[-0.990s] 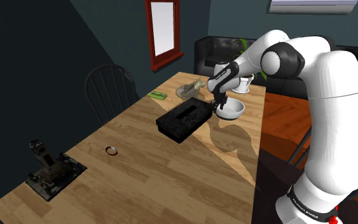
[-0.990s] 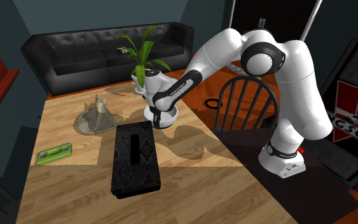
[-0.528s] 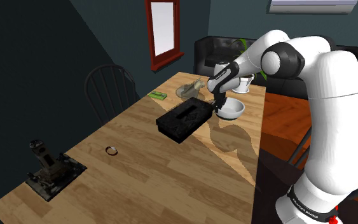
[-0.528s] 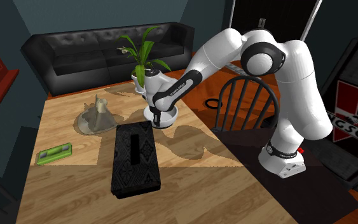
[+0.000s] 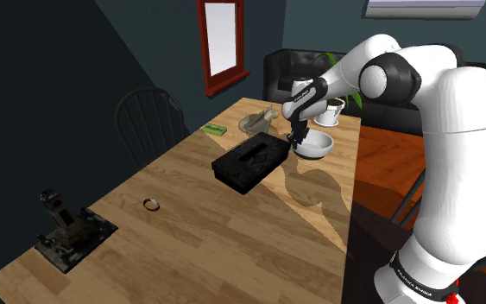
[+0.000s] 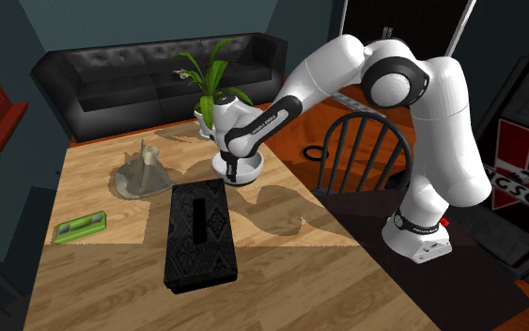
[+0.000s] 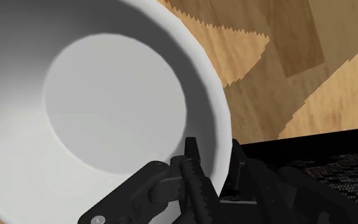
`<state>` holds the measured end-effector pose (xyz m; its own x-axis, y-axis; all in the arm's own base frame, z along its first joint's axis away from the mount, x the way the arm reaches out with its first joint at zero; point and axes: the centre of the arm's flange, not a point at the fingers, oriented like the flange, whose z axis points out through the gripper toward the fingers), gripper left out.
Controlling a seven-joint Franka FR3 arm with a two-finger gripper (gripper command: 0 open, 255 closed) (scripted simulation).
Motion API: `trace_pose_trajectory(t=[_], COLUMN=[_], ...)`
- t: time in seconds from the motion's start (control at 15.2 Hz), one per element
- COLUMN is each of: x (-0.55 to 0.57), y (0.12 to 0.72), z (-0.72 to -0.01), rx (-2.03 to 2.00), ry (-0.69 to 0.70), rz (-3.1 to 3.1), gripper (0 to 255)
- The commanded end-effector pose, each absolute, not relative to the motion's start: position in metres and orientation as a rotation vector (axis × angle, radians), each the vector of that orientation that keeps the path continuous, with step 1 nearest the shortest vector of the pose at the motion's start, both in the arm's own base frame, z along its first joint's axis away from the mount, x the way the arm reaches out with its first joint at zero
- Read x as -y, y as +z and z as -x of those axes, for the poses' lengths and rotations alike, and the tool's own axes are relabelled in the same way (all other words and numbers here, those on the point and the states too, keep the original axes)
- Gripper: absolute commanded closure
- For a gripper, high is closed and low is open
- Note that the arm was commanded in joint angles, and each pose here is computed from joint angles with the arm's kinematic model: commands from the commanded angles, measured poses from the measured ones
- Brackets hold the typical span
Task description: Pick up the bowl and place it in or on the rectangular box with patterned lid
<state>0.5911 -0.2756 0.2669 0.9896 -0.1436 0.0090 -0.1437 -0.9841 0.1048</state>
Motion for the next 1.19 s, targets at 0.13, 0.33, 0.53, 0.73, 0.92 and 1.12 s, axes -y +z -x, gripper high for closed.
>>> trace_pose_trajectory(t=[0.13,0.33,0.53,0.73,0.92,1.12], x=[0.275,0.275,0.275,0.275,0.275,0.275], y=[0.288,0.304,0.32,0.336,0.352,0.368], z=[-0.592,-0.592,-0.592,-0.592,-0.592,-0.592], rx=[0.219,0.219,0.219,0.219,0.219,0.219], ry=[0.004,0.004,0.004,0.004,0.004,0.004], rz=[-3.028,-3.028,-3.028,-3.028,-3.028,-3.028], gripper=[255,255,255,255,255,255])
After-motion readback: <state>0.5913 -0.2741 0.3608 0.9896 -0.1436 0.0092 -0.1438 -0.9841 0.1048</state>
